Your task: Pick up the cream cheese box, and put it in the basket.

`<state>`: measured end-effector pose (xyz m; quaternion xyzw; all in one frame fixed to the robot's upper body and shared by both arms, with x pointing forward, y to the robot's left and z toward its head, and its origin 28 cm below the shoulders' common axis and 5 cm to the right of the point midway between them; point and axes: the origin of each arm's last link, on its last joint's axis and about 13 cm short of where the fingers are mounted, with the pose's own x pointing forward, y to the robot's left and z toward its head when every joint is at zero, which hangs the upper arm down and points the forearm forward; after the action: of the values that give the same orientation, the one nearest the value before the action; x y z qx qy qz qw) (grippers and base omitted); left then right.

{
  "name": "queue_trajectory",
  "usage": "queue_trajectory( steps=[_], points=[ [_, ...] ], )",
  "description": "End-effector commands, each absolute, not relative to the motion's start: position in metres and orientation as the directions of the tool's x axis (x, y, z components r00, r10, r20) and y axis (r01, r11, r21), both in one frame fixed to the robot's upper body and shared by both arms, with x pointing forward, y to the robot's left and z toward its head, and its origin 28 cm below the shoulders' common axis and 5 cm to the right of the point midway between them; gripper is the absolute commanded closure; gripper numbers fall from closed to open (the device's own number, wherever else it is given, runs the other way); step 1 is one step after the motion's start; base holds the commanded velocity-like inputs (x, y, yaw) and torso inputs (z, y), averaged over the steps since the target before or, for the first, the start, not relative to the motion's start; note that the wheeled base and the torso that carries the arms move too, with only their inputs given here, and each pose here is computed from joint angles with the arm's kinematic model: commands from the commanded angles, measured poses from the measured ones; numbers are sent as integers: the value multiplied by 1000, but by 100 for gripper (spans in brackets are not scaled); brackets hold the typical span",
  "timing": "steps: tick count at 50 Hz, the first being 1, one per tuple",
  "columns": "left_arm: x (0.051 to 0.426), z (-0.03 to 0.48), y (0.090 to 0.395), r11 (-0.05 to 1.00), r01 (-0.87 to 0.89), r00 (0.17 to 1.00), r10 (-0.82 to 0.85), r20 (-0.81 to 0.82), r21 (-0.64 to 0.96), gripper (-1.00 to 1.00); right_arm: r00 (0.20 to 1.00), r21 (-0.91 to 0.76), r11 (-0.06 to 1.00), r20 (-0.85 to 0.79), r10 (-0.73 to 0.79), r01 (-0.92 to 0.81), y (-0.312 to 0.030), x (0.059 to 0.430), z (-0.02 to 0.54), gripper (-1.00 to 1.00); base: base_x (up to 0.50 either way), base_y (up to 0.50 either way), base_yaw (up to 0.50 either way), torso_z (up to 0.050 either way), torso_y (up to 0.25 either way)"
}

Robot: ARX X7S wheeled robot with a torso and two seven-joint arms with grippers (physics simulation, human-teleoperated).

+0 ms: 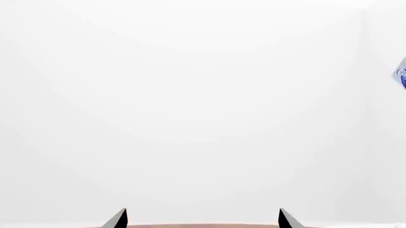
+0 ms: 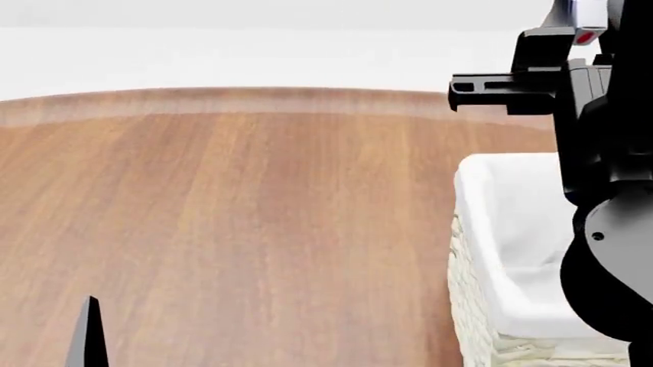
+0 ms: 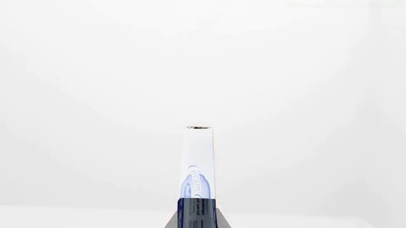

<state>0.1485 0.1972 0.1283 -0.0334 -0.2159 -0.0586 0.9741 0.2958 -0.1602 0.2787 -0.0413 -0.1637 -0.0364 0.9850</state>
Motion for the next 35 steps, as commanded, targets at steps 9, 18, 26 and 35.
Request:
queue_trajectory(
  steps=[9, 18, 26, 35],
  points=[
    [149, 127, 198, 992, 121, 900, -93, 425, -39, -100, 984, -146, 984, 157, -82, 105, -214, 301, 275, 100, 0, 0, 0, 0, 0],
    [149, 127, 197, 992, 124, 901, -97, 423, -38, -100, 996, -168, 983, -25, -85, 79, -231, 332, 273, 100, 0, 0, 0, 0, 0],
    [149, 127, 197, 992, 123, 902, -94, 422, -42, -100, 981, -203, 975, -147, -126, 95, -237, 362, 261, 100, 0, 0, 0, 0, 0],
    [149, 128, 198, 991, 122, 902, -92, 423, -45, -100, 962, -205, 974, -232, -146, 98, -237, 388, 245, 100, 0, 0, 0, 0, 2]
  ],
)
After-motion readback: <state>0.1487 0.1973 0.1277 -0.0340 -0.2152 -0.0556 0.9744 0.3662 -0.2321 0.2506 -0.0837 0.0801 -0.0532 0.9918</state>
